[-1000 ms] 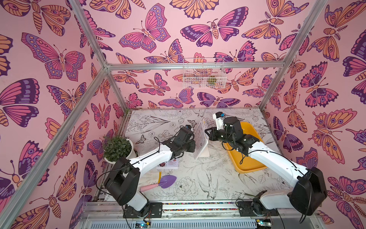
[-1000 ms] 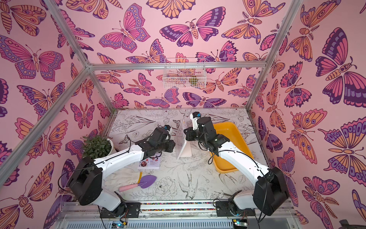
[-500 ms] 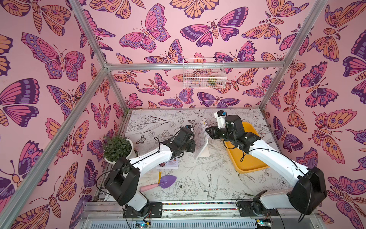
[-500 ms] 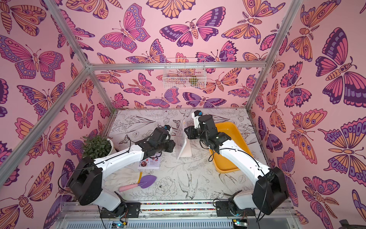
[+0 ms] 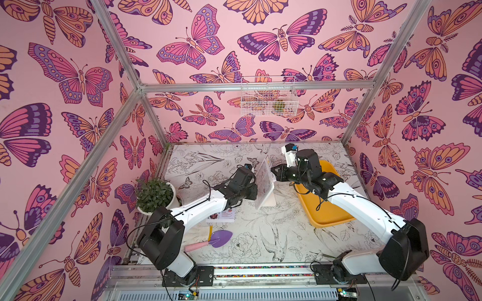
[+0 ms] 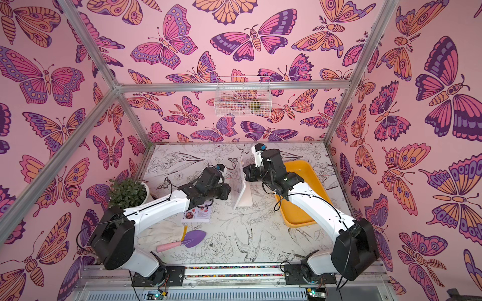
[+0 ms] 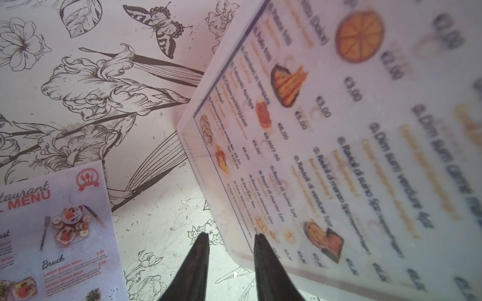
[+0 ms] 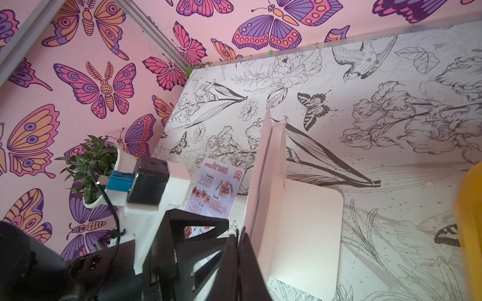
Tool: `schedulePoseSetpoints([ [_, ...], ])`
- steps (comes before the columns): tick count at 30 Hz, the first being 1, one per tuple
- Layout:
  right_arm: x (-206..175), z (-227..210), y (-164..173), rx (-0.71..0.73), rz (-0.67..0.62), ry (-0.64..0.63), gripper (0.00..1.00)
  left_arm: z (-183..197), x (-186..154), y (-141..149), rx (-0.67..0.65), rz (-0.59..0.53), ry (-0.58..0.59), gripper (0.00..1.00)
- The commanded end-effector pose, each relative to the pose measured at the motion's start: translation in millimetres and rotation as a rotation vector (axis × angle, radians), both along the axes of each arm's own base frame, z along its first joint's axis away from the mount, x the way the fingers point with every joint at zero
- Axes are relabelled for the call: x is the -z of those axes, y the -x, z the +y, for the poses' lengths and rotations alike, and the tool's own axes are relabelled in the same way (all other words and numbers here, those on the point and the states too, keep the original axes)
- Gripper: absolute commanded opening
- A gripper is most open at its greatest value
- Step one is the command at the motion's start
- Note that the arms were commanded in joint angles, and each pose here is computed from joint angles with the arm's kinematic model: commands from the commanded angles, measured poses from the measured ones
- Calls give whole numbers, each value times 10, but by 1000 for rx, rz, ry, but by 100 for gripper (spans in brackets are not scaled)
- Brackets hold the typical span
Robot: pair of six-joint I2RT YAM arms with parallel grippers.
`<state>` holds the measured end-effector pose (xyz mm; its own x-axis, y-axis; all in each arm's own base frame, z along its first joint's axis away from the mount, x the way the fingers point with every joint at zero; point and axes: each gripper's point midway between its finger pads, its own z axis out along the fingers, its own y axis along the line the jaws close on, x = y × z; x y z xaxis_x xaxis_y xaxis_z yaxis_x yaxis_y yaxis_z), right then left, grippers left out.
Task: Replace the menus in the menu holders
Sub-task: Insert the menu into the menu holder.
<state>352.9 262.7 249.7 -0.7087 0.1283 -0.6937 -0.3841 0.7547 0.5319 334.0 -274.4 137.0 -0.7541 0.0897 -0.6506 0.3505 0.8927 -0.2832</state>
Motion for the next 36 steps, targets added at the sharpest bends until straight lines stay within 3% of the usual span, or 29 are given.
schedulePoseSetpoints([
  [1,-46,79,-30,-20,19,-32,6,18,-13,6,5,-14,-3,33],
  [10,155,149,26,-51,88,15,7,14,-1,-4,3,-14,-3,33],
  [18,-51,31,-4,-17,29,23,16,31,-14,-7,-2,-22,-8,33],
  [31,-25,-70,117,-6,41,35,17,1,-35,-23,7,-24,-4,33],
  [36,44,-56,139,-13,62,30,12,-1,-49,-32,6,-27,-4,33],
])
